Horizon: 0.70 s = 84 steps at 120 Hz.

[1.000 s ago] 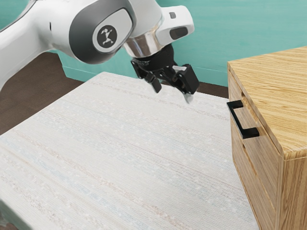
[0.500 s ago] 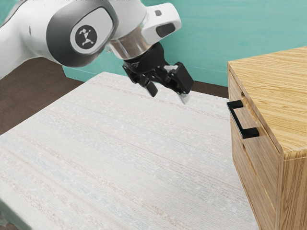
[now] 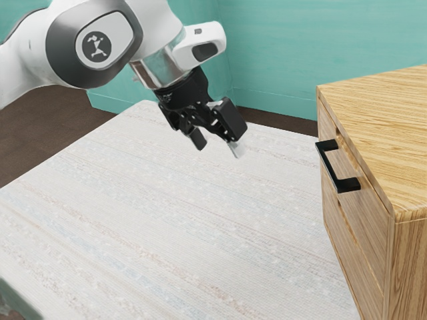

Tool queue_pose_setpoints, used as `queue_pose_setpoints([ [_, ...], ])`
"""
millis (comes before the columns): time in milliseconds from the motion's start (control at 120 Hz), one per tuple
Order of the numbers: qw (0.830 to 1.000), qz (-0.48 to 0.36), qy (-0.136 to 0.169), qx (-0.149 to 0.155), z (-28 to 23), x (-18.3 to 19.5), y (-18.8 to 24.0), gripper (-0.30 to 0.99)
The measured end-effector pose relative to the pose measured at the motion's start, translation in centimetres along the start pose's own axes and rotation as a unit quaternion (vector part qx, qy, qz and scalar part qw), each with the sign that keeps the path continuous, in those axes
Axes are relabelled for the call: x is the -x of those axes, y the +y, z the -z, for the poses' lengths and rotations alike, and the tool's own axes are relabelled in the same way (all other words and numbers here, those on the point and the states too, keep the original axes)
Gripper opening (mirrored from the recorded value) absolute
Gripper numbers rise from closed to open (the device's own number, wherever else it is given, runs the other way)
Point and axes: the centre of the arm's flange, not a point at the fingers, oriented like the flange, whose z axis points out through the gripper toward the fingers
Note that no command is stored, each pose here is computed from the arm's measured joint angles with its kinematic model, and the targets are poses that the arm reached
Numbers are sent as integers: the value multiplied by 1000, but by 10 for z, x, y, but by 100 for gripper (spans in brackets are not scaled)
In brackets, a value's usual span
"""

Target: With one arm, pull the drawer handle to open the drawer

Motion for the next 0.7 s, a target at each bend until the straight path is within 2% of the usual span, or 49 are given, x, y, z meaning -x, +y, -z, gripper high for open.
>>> queue_pose_setpoints([
  [33, 1000, 0, -5, -4, -9, -8, -5, 69],
  [117, 1000, -12, 0, -17, -36, -55, -13, 69],
  [192, 999, -34, 8, -21, -55, -85, 3, 69],
  [283, 998, -50, 23, -24, -71, -94, 31, 69],
  [342, 998, -40, 29, -30, -77, -87, 48, 69],
  [450, 998, 26, 48, -37, -71, -80, 42, 69],
  [550, 992, 103, 62, -21, -61, -80, 29, 69],
  [700, 978, 191, 73, 31, -53, -91, 39, 69],
])
